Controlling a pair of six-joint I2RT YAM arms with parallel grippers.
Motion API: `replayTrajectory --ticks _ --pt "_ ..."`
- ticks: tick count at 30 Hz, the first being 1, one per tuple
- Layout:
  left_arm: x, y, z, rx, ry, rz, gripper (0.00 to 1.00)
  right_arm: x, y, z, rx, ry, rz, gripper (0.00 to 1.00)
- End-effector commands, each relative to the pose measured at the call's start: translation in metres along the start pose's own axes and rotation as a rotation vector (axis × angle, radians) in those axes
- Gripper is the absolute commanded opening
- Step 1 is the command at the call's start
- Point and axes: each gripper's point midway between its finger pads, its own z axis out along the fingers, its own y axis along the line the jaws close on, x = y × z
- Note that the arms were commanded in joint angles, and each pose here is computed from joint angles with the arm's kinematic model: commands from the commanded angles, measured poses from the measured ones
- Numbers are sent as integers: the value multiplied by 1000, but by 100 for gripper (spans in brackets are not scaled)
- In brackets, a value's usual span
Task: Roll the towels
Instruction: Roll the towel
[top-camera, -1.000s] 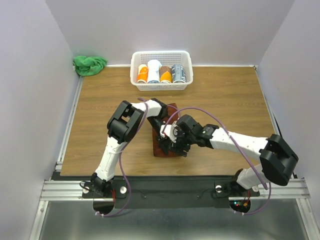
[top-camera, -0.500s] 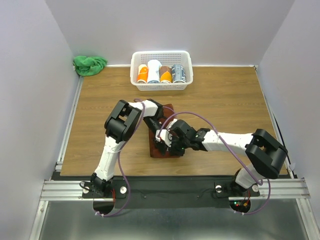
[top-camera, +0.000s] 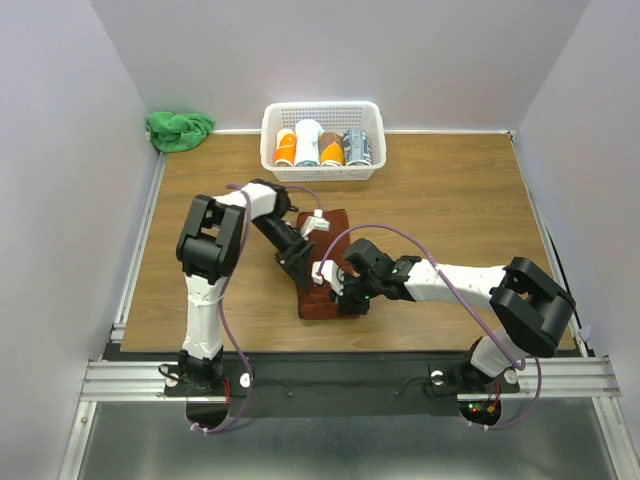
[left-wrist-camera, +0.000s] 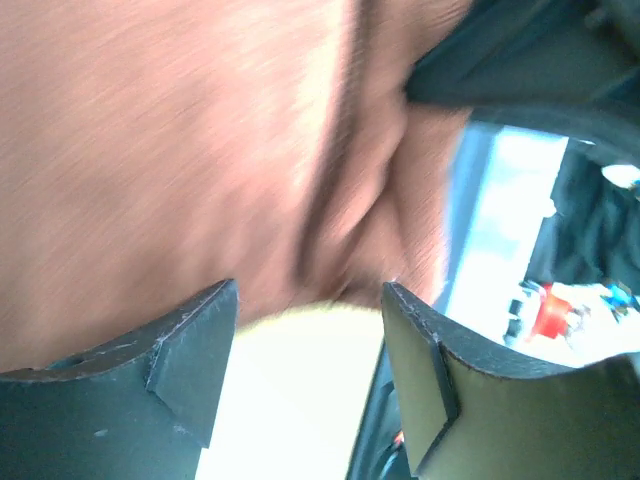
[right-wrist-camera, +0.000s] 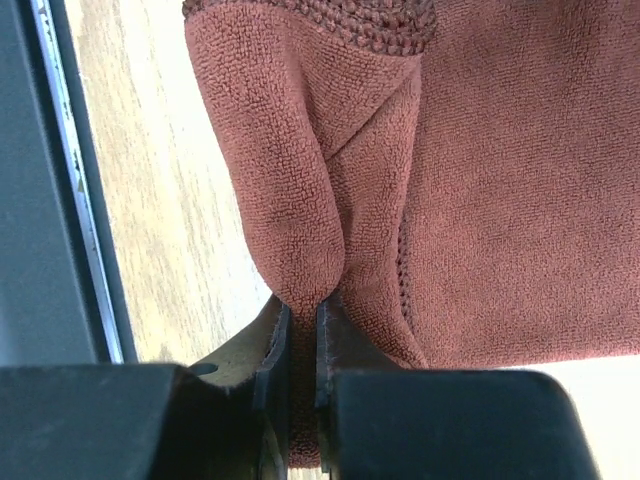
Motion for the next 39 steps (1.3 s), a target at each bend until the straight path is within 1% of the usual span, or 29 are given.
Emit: replayTrajectory --ticks 1,3,6,7,8,9,11,12,13,14,15,16,17,18,19,20,21,22,23,25,26,27,29,30,32,33,34,35,39 --pt "-6 26 -60 -196 -72 124 72 26 22 -5 -86 99 83 1" --pt "-11 21 -82 -247 -119 156 76 22 24 -6 -95 94 95 1" --pt "-12 23 -121 -358 -204 161 77 14 25 -8 -112 85 126 1" --pt "-18 29 -135 -420 -250 159 84 15 28 -7 -135 92 157 1" --pt "-18 24 -152 -494 -277 178 99 13 29 -7 -148 89 176 1" --pt "-15 27 -171 -562 -316 169 99 7 27 -7 -160 77 188 1" --pt "-27 16 -213 -777 -398 233 99 4 29 -8 -205 68 247 1" --pt "-22 15 -218 -831 -419 231 99 3 26 -5 -223 68 273 1" --pt "-32 12 -236 -926 -469 294 99 1 26 -8 -262 54 316 1" --pt "-35 -14 -255 -1022 -519 358 99 -1 24 -8 -282 48 340 1" --pt "-27 -15 -248 -1037 -534 365 99 1 23 -7 -306 53 372 1" --pt "-36 -43 -264 -1110 -610 472 99 -6 19 -11 -342 28 412 0" --pt "-28 -41 -253 -1108 -621 476 99 -9 17 -13 -361 18 437 1" --pt "-28 -50 -252 -1110 -683 456 99 -12 12 -11 -384 11 460 1" --pt "-28 -57 -254 -1126 -717 476 99 -12 10 -13 -401 13 498 1" --pt "-23 -67 -242 -1097 -727 508 99 -17 11 -15 -439 -1 513 1" --pt "-19 -72 -235 -1099 -666 607 99 -17 10 -14 -457 -1 532 1" --pt "-15 -75 -222 -1065 -625 639 99 -15 9 -11 -478 6 555 1" --pt "-7 -77 -194 -1004 -558 653 99 -20 6 -12 -495 -2 576 1" --pt "-4 -75 -173 -1007 -501 666 99 -17 3 -6 -519 14 619 1" --pt "-6 -84 -158 -1017 -465 725 99 -21 2 -6 -532 11 630 1" --pt "3 -76 -139 -1007 -429 732 99 -21 0 -6 -539 14 644 2" --pt "1 -83 -133 -1077 -437 789 99 -18 -3 -2 -557 24 684 2" --pt "5 -84 -104 -1024 -388 849 99 -19 -6 -2 -565 17 694 3" --pt "6 -85 -93 -1062 -366 891 99 -17 -9 -1 -586 18 736 3" --pt "9 -86 -69 -1023 -323 945 99 -19 -11 -1 -592 11 740 4" --pt "6 -88 -63 -1029 -321 975 99 -18 -13 -2 -598 12 758 4" --pt "10 -82 -55 -1046 -281 996 99 -16 -13 1 -611 15 775 4" --pt "6 -99 -18 -959 -203 1186 99 -13 -16 3 -643 19 810 5"
